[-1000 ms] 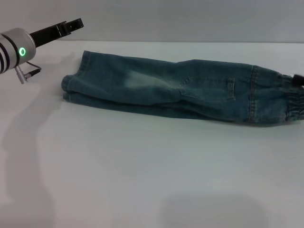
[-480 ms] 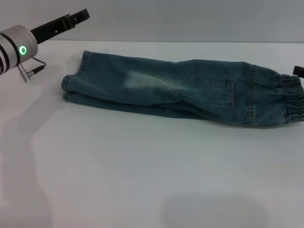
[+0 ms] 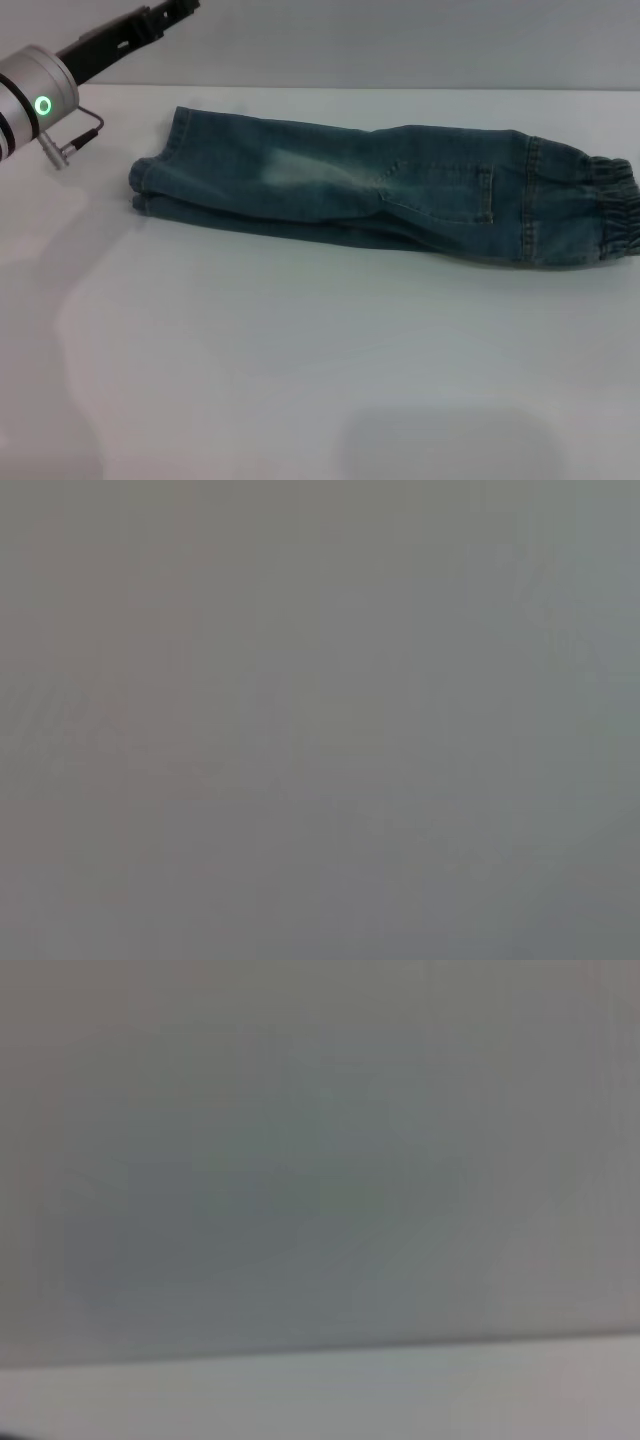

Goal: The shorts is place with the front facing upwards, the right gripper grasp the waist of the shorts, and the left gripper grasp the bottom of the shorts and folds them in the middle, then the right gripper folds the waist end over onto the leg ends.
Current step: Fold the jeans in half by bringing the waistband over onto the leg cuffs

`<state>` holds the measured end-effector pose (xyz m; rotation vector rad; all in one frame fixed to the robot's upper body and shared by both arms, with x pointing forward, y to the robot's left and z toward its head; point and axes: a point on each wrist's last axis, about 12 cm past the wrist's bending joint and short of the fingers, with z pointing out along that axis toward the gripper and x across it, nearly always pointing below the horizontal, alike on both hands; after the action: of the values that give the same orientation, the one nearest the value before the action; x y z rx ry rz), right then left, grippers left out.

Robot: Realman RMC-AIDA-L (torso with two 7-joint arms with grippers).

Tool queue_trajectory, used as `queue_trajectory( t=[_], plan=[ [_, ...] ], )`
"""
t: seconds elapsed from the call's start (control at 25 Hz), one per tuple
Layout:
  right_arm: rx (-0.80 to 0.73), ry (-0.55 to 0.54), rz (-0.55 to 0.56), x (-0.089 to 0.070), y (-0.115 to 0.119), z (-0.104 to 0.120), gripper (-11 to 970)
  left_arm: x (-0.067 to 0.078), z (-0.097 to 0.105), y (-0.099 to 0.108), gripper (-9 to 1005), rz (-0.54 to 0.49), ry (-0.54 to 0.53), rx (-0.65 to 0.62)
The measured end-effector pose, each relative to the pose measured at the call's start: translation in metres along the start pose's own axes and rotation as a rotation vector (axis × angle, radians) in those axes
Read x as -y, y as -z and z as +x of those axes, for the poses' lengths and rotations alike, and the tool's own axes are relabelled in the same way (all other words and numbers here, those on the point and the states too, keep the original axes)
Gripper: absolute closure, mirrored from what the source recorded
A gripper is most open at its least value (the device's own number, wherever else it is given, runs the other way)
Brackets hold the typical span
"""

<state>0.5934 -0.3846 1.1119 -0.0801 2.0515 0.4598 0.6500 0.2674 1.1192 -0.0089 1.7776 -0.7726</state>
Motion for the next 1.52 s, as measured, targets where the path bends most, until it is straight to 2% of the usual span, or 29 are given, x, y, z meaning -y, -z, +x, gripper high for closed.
queue_trajectory(
  t=[0.12,0.24,0.44,0.6,0.76,1.2,1.36,1.52],
  plan=[
    [0.087,-0.014,-0.064,-0.007,0.004,-0.010,510,0.004,0.000,0.001,156,0.041,-0.028,0.033],
    [0.098,0.010,-0.153,-0.022,-0.002,-0.012,510,0.009,0.002,0.002,156,0.089,-0.058,0.065],
    [-0.024,0.097,-0.298,-0.058,-0.031,0.009,510,0.017,0.002,0.007,156,0.166,-0.125,0.146],
    [-0.058,0.108,-0.343,-0.071,-0.040,0.025,510,0.016,0.004,0.009,156,0.166,-0.131,0.171],
    [-0.073,0.080,-0.329,-0.067,-0.037,0.039,510,0.017,0.003,0.008,156,0.167,-0.140,0.173],
    [-0.071,0.023,-0.155,-0.031,-0.016,0.062,510,0.021,-0.001,0.004,157,0.178,-0.148,0.184],
    [-0.070,0.013,-0.120,-0.026,-0.014,0.066,510,0.021,-0.001,0.004,157,0.177,-0.145,0.186],
    [-0.046,0.009,-0.108,-0.022,-0.011,0.061,510,0.021,-0.001,0.004,157,0.177,-0.136,0.188]
  ],
)
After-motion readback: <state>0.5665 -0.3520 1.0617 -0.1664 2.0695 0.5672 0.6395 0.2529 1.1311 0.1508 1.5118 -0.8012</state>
